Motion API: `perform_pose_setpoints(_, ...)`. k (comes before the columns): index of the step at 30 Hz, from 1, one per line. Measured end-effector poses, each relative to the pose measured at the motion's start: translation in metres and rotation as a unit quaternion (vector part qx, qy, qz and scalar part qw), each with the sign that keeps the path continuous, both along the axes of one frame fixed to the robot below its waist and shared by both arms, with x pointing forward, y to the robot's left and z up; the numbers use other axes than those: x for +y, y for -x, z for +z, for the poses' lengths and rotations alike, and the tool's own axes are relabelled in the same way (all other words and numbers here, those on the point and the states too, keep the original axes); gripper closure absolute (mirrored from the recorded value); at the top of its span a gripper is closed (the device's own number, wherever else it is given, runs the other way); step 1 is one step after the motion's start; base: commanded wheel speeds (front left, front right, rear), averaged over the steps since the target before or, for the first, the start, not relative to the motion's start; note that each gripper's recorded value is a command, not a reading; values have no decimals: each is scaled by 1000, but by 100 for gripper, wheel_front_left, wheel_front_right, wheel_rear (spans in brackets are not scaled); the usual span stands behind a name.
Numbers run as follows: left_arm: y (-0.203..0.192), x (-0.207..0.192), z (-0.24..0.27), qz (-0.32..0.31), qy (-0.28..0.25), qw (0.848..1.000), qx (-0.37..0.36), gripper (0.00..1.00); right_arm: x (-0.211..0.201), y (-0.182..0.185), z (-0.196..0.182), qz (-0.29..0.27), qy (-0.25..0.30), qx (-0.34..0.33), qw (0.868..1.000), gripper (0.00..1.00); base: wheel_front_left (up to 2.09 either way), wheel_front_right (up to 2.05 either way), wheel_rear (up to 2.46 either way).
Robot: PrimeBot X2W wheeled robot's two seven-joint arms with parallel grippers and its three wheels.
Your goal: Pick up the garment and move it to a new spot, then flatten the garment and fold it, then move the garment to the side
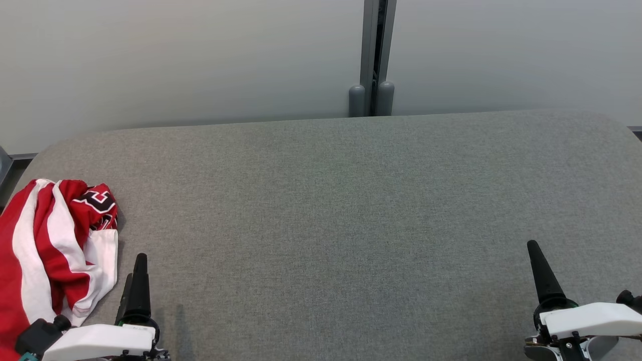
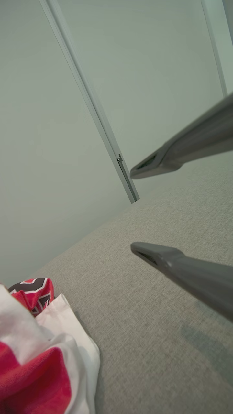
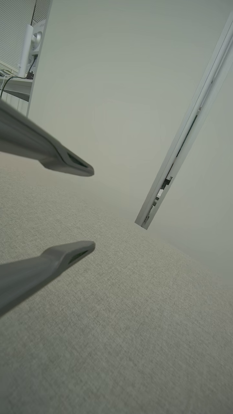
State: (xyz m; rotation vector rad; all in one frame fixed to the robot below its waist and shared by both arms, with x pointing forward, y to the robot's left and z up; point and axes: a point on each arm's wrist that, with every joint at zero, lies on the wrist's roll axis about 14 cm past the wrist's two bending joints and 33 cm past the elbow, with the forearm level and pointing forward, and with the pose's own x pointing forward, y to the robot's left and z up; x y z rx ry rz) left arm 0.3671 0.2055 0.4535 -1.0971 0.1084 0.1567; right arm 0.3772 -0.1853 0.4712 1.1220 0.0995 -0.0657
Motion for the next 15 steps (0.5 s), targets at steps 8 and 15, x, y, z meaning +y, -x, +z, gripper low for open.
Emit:
perform_pose_setpoints(8,0,1,-1,-7,-60,998,3,0,-1,-1,2,4,64,-5,998,0,0,0,0)
perform_pose_setpoints(15,0,0,-1,-16,-116,993,6,0,-1,-3,5,8,120,-12,993,0,0,0,0)
